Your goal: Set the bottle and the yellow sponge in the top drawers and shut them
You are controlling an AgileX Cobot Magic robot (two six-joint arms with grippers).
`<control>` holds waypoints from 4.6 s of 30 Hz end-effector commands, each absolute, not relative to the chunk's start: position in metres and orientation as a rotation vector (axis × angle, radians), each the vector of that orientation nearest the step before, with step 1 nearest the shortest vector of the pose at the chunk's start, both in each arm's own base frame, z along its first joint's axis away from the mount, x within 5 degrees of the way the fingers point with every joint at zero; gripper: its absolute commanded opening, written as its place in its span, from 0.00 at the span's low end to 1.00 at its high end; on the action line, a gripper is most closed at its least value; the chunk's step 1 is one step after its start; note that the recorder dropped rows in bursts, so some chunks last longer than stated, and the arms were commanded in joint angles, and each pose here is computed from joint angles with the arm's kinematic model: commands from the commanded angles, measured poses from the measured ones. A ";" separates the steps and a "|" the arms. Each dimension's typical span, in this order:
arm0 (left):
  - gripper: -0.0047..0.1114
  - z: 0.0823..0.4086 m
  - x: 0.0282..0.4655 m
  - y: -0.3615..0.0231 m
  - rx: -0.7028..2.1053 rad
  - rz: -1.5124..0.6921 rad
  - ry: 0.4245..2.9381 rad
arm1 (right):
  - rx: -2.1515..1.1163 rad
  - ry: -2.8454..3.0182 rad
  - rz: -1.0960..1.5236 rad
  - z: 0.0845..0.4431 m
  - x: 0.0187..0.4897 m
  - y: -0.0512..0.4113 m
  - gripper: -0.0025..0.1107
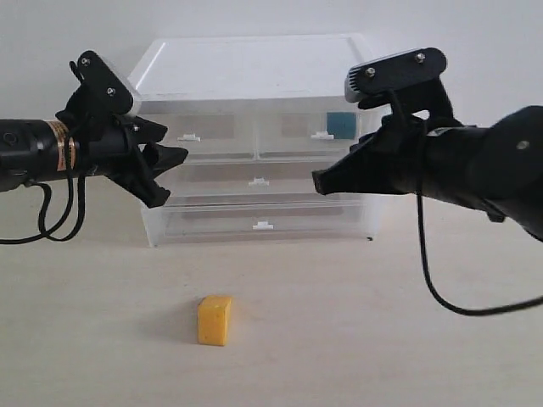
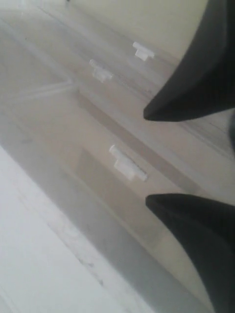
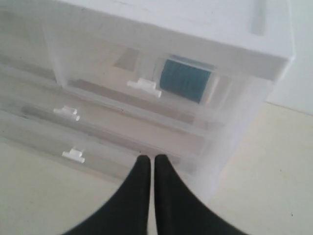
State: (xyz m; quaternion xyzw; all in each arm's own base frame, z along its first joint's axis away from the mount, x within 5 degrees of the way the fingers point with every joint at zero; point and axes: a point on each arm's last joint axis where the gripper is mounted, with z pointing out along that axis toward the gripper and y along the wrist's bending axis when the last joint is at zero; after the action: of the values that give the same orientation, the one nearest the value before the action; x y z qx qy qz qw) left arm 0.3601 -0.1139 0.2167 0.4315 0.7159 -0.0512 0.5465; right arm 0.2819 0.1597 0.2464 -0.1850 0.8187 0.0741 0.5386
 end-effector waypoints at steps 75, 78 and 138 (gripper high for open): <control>0.07 0.218 0.375 -0.153 1.734 0.585 1.374 | -0.448 1.789 0.111 0.226 0.331 0.186 0.02; 0.07 0.217 0.375 -0.152 1.736 0.597 1.387 | -0.449 1.784 0.107 0.226 0.331 0.186 0.02; 0.10 0.244 0.288 -0.182 1.687 0.652 1.528 | -0.359 1.779 0.047 0.215 0.349 0.166 0.02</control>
State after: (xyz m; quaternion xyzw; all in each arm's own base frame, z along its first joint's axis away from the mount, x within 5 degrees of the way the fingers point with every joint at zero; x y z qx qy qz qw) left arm 0.2904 -0.1863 0.2415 0.6745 0.5808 0.2468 0.3831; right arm 0.3470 0.1673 0.2135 -0.1582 0.7751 0.0214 0.6113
